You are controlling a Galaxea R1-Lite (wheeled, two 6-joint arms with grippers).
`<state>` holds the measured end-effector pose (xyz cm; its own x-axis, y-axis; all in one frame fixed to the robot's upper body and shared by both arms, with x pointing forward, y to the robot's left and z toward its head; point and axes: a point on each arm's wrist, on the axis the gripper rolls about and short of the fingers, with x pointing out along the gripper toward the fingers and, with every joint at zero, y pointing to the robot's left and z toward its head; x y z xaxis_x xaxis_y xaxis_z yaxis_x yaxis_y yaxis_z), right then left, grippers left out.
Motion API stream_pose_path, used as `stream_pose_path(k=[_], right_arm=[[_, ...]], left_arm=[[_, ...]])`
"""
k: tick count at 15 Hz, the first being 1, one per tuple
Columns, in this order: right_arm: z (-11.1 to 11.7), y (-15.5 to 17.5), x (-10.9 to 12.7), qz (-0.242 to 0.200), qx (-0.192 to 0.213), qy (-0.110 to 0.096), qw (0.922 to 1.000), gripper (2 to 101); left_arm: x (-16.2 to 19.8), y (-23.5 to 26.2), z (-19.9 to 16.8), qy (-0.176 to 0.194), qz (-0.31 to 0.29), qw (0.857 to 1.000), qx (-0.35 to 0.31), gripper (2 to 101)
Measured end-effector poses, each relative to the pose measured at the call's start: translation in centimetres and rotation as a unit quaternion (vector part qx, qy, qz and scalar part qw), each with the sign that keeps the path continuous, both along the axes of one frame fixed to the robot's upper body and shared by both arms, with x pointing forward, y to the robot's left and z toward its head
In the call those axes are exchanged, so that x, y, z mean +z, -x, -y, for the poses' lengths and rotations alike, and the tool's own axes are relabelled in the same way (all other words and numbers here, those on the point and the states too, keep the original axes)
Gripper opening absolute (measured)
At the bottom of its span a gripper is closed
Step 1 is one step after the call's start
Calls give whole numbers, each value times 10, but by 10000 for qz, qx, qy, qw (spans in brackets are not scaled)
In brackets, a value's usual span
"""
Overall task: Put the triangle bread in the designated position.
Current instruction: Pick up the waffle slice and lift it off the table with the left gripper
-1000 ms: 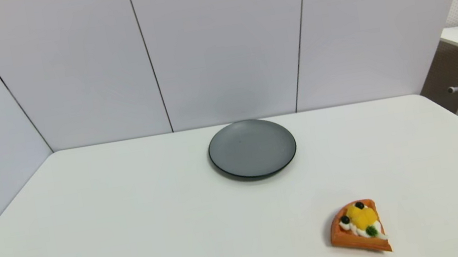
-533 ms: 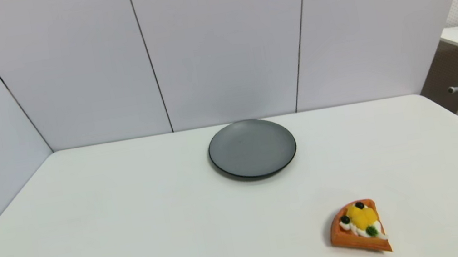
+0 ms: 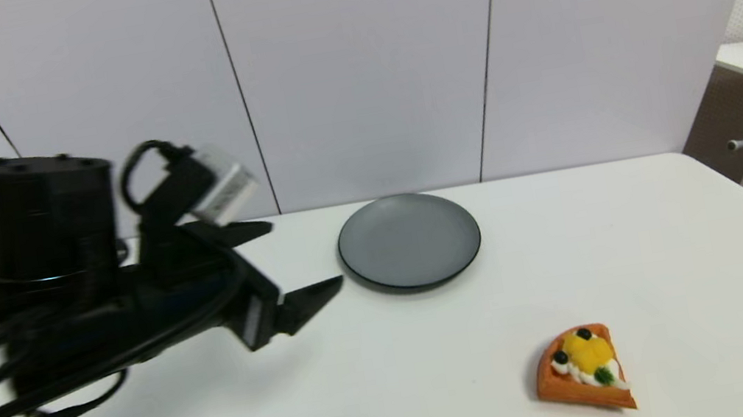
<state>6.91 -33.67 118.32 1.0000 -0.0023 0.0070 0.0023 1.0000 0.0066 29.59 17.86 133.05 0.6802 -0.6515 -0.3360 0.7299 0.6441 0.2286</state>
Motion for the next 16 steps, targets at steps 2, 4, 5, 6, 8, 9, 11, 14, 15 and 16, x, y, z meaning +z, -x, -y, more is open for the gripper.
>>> stream_pose_path(k=[2, 4, 5, 6, 8, 9, 11, 14, 15, 16], right_arm=[[0, 0, 0, -2, 2, 2, 10000, 973], [0, 0, 0, 0, 4, 2, 10000, 973], [0, 0, 0, 1, 2, 0, 10000, 973], [0, 0, 0, 0, 2, 0, 10000, 973], [0, 0, 0, -2, 2, -2, 10000, 973], [0, 0, 0, 0, 2, -2, 10000, 973], [0, 0, 0, -2, 2, -2, 10000, 973], [0, 0, 0, 0, 2, 0, 10000, 973], [0, 0, 0, -2, 2, -2, 10000, 973], [0, 0, 0, 0, 4, 2, 10000, 973]], left_arm=[[-17, -15, 57, -54, -35, 9980, -632, 979], [-38, -17, 109, -144, -110, 9929, -1174, 979], [-46, -15, 128, -190, -142, 9905, -1356, 979], [-54, -15, 143, -244, -180, 9885, -1482, 979], [-64, -15, 161, -407, -282, 9869, -1538, 979], [-67, -15, 167, -491, -326, 9865, -1527, 979], [-66, -14, 176, -638, -437, 9852, -1532, 979], [-54, -13, 186, -744, -772, 9826, -1517, 979], [-47, -12, 189, -732, -863, 9821, -1505, 979], [-40, -12, 194, -704, -964, 9816, -1489, 979]])
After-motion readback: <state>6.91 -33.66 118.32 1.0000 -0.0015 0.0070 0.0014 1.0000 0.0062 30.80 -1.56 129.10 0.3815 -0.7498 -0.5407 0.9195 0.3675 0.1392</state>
